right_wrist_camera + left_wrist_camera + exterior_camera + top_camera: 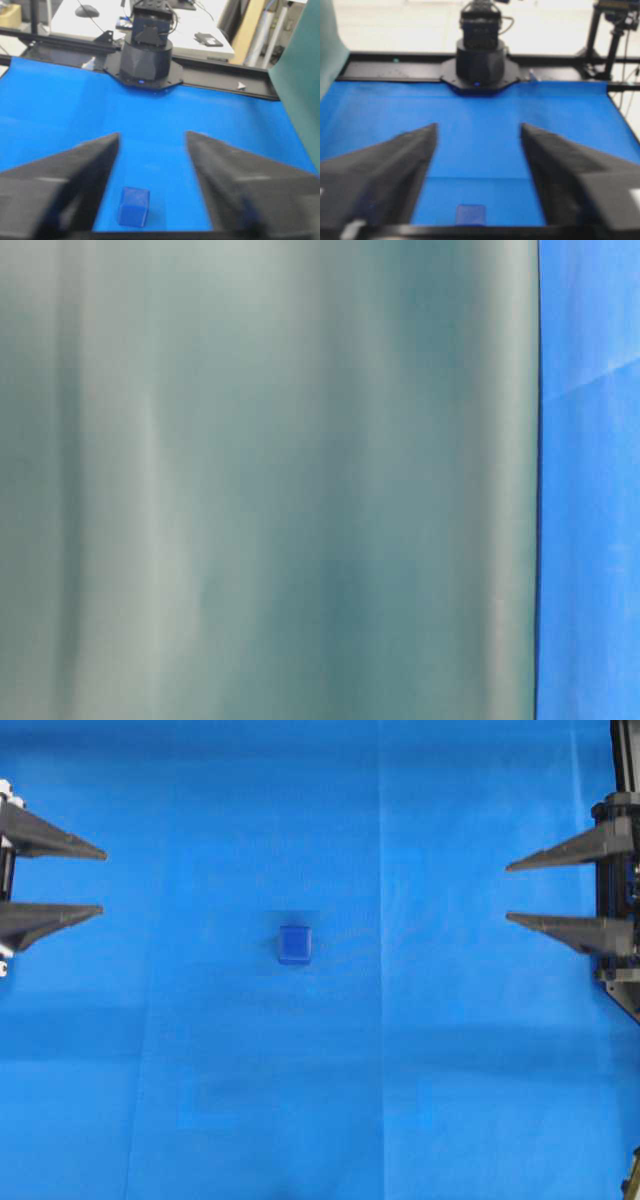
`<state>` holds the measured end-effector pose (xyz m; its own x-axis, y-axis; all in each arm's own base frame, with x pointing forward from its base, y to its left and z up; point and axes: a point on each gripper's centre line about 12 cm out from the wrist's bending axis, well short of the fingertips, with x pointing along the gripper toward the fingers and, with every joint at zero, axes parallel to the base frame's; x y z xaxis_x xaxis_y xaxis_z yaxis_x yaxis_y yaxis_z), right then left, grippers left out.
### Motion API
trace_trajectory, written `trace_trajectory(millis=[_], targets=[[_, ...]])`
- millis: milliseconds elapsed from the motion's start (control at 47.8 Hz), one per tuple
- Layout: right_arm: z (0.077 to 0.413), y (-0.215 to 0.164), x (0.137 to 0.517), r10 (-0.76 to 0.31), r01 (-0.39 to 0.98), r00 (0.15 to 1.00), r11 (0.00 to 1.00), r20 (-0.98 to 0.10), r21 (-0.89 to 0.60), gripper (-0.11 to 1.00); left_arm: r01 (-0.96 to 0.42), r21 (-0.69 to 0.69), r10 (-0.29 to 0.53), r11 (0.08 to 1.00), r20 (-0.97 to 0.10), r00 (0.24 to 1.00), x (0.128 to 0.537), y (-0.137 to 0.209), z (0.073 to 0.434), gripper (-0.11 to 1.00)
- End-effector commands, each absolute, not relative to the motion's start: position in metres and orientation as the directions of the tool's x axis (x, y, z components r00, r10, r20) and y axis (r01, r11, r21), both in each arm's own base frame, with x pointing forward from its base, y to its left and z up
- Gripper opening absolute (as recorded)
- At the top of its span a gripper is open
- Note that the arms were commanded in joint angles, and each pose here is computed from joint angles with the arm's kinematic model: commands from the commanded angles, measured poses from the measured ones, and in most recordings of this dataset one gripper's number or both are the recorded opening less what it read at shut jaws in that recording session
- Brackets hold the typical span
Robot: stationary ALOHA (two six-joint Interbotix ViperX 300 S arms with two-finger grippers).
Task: Handover the blue block to the right arm after grasping it with the left arm, then place it in the designated position.
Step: 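Move the open left gripper toward the blue cube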
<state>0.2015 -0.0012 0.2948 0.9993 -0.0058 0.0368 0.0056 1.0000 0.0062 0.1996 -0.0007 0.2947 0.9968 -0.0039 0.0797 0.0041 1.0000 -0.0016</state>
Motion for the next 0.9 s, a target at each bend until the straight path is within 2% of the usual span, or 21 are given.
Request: trace_trajectory(millis=[0, 63, 125, 460, 878], targets=[[0.306, -0.002, 0.204, -0.008, 0.008, 0.998, 1.000, 0.064, 0.011, 0.72, 0.005, -0.002, -0.004, 1.000, 0.100, 0.995, 0.201, -0.001, 0.301, 0.76], [0.307, -0.002, 0.204, -0.010, 0.009, 0.998, 1.000, 0.066, 0.012, 0.88, 0.005, -0.002, -0.004, 1.000, 0.100, 0.995, 0.201, -0.001, 0.301, 0.89], [0.307, -0.002, 0.204, -0.010, 0.009, 0.998, 1.000, 0.066, 0.014, 0.95, 0.005, 0.000, -0.005, 1.000, 0.100, 0.995, 0.201, -0.001, 0.301, 0.93], [0.307, -0.002, 0.204, -0.011, 0.011, 0.998, 1.000, 0.067, 0.011, 0.96, -0.007, -0.002, 0.007, 1.000, 0.113, 0.994, 0.215, 0.002, 0.302, 0.92], [0.305, -0.002, 0.205, -0.012, 0.011, 0.998, 1.000, 0.060, 0.012, 0.96, -0.027, -0.002, 0.027, 1.000, 0.067, 0.997, 0.290, 0.008, 0.297, 0.92]])
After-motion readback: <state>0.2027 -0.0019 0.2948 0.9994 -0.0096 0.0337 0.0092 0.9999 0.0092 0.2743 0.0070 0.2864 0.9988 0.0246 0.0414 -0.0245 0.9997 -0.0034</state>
